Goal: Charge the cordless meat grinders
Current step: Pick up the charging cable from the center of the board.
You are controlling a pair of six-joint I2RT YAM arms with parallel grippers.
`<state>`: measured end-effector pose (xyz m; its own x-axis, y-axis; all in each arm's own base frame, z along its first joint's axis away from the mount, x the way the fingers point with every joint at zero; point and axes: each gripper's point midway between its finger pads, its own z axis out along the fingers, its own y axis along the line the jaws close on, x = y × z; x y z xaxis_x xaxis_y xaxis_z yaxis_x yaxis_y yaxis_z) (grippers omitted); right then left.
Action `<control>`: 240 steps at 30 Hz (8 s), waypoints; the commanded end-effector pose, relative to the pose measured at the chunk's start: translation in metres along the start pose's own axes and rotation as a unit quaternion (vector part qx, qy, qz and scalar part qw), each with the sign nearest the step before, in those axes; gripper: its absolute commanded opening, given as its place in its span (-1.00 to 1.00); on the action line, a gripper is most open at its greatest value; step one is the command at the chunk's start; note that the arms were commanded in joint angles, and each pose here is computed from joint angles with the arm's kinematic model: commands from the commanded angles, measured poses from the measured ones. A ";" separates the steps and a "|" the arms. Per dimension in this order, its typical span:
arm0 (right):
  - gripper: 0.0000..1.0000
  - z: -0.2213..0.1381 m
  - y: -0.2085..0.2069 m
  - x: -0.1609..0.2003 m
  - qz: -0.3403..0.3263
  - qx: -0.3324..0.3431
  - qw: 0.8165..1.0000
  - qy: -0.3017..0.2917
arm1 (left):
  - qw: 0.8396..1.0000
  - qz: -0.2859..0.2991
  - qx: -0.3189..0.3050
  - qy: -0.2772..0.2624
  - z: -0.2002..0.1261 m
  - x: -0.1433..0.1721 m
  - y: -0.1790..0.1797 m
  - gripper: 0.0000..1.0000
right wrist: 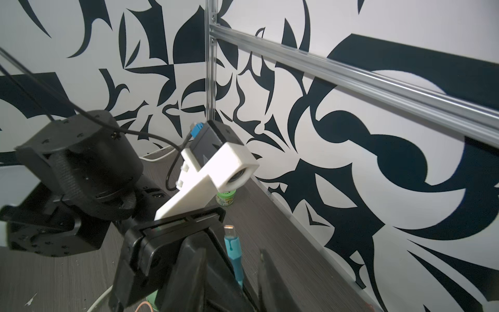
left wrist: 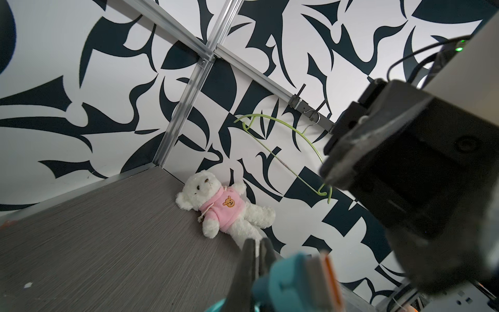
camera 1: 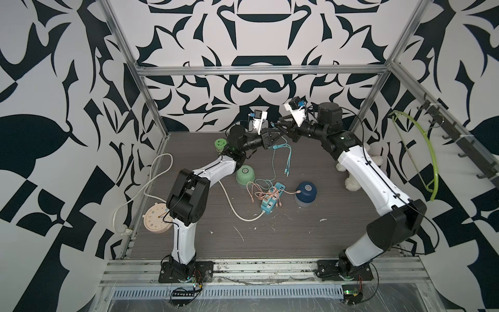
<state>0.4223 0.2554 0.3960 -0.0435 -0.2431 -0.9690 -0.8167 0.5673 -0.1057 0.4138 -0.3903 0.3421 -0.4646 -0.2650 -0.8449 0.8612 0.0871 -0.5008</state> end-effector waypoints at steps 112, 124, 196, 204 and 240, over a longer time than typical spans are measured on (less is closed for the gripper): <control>-1.00 0.007 0.071 0.066 -0.044 -0.275 0.954 0.108 | 0.975 0.079 0.067 0.197 -0.061 0.035 -0.045 -0.74; -1.00 0.006 0.074 0.057 -0.034 -0.285 0.954 0.090 | 0.975 0.061 0.076 0.198 -0.058 0.038 -0.046 -0.78; -1.00 -0.002 0.068 0.056 0.013 -0.286 0.954 0.090 | 0.983 0.065 0.053 0.165 -0.068 0.022 -0.034 -0.86; -1.00 0.002 0.068 0.055 0.012 -0.287 0.954 0.089 | 0.982 0.059 0.061 0.168 -0.067 0.024 -0.036 -0.86; -1.00 0.014 0.066 0.047 0.019 -0.285 0.955 0.081 | 0.979 0.033 0.072 0.190 -0.064 0.039 -0.040 -0.59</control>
<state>0.3750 0.2818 0.3052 -0.2274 -0.4455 -0.8659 -0.9737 0.1157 0.1962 0.3593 -0.3350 0.3226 -0.4060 0.0796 -0.9104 0.9128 -0.0119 -0.4081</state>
